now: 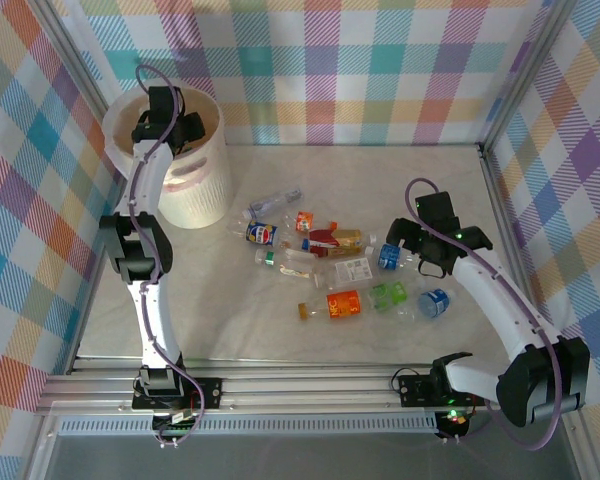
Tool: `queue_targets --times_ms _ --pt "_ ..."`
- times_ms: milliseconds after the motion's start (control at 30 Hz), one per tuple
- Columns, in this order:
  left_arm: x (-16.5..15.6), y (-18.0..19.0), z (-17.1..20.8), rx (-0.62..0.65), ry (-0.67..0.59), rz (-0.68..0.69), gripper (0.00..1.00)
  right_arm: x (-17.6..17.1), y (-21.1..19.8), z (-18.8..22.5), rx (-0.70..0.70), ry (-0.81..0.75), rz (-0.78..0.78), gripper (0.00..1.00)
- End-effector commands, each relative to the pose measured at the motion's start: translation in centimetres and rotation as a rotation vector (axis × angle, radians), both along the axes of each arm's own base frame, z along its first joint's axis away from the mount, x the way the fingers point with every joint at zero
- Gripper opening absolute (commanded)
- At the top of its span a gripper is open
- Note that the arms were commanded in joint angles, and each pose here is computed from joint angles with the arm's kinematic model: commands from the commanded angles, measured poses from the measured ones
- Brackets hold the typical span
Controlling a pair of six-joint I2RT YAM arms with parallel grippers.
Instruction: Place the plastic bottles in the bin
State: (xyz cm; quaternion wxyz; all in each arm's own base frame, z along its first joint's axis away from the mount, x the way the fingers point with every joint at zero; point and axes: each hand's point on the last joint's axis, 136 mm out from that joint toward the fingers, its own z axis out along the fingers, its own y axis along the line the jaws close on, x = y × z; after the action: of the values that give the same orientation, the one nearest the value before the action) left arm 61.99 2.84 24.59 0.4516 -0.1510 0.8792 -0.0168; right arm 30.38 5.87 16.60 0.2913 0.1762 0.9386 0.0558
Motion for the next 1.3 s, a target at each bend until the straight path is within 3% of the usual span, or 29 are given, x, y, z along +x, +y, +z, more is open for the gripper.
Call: queue_targets --times_ms 0,233,500,667,1100,1267 --pt "0.1 0.8 -0.9 -0.004 0.025 0.024 0.64 -0.3 -0.1 0.1 -0.006 0.017 -0.01 1.0" --pt "0.2 0.8 -2.2 -0.009 0.053 0.033 0.79 -0.4 -0.1 0.0 -0.004 0.016 -0.012 1.0" --pt "0.0 0.7 -0.3 -0.016 0.017 0.028 0.91 -0.2 0.0 0.0 -0.005 0.014 -0.006 1.0" --pt "-0.7 0.5 3.2 -0.025 -0.044 0.02 1.0 -0.1 0.0 0.1 -0.001 0.006 -0.005 1.0" --pt "-5.3 -0.7 15.6 -0.09 -0.28 -0.012 1.0 0.1 0.3 0.3 0.006 -0.015 0.011 1.0" --pt "-8.1 -2.5 19.2 -0.105 -0.35 -0.084 1.0 0.1 0.2 0.7 0.01 -0.036 0.014 1.0"
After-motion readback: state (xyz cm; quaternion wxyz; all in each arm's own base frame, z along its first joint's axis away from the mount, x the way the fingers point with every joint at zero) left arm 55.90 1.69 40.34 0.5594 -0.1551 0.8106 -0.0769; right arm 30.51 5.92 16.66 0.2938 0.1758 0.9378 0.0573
